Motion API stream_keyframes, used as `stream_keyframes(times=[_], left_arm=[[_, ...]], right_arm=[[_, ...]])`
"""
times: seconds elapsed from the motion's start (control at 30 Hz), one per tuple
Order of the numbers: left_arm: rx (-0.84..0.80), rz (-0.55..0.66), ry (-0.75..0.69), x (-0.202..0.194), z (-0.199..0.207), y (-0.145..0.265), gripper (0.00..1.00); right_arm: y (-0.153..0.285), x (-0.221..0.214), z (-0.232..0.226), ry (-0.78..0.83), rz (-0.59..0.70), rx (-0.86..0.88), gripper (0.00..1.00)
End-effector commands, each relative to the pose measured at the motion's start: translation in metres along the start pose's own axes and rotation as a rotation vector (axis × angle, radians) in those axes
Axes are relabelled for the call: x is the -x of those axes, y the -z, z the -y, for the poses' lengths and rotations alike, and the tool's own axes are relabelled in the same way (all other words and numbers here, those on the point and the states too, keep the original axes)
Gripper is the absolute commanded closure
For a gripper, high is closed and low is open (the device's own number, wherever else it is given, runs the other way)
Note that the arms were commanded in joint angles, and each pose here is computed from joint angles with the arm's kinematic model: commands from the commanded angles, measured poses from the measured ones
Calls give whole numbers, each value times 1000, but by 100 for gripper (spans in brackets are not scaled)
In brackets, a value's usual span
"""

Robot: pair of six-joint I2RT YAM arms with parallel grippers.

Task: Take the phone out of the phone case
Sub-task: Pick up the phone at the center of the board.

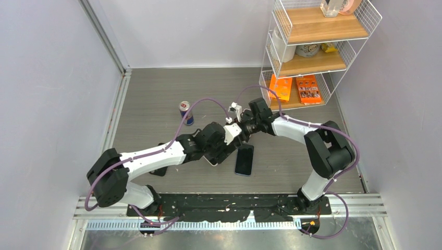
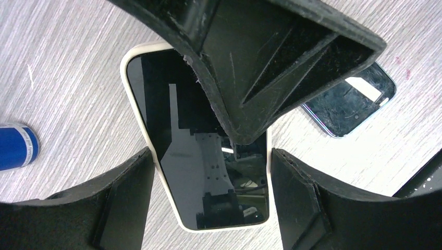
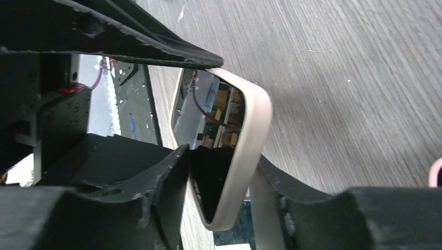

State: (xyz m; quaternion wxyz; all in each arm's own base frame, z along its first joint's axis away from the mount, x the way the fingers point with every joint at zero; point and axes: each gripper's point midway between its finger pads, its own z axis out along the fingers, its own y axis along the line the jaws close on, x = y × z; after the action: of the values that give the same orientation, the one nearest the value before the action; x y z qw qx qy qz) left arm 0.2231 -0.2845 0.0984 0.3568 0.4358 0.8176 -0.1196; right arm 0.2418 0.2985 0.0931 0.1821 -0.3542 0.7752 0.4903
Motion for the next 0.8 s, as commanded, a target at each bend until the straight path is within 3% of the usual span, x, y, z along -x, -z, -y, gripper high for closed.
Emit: stream_keyframes(times=[0.0,0.07,0.2,0.33,0.47,0.6,0.77], left_arm=[[24,139,-13,35,-5,8,100],[25,140,-13,36,-5,8,100],[28,142,-25,35,-6,9,100],[28,150,-45,36,-7,12,96],[9,165,-89,39,-5,20,74],[28,193,-124,45,-12,35,33],[32,236,-104,49,-29,59,11]], right_arm=[[-2,16,-10,60,15,45,55],[-1,17,-11,62,14,48,63],[0,20,-12,72,14,48,92],[3,21,-13,88,16,34,95],[9,25,-14,107,23,16,95],[19,33,-16,135,42,-8,95],[40,47,-20,180,83,-57,94]])
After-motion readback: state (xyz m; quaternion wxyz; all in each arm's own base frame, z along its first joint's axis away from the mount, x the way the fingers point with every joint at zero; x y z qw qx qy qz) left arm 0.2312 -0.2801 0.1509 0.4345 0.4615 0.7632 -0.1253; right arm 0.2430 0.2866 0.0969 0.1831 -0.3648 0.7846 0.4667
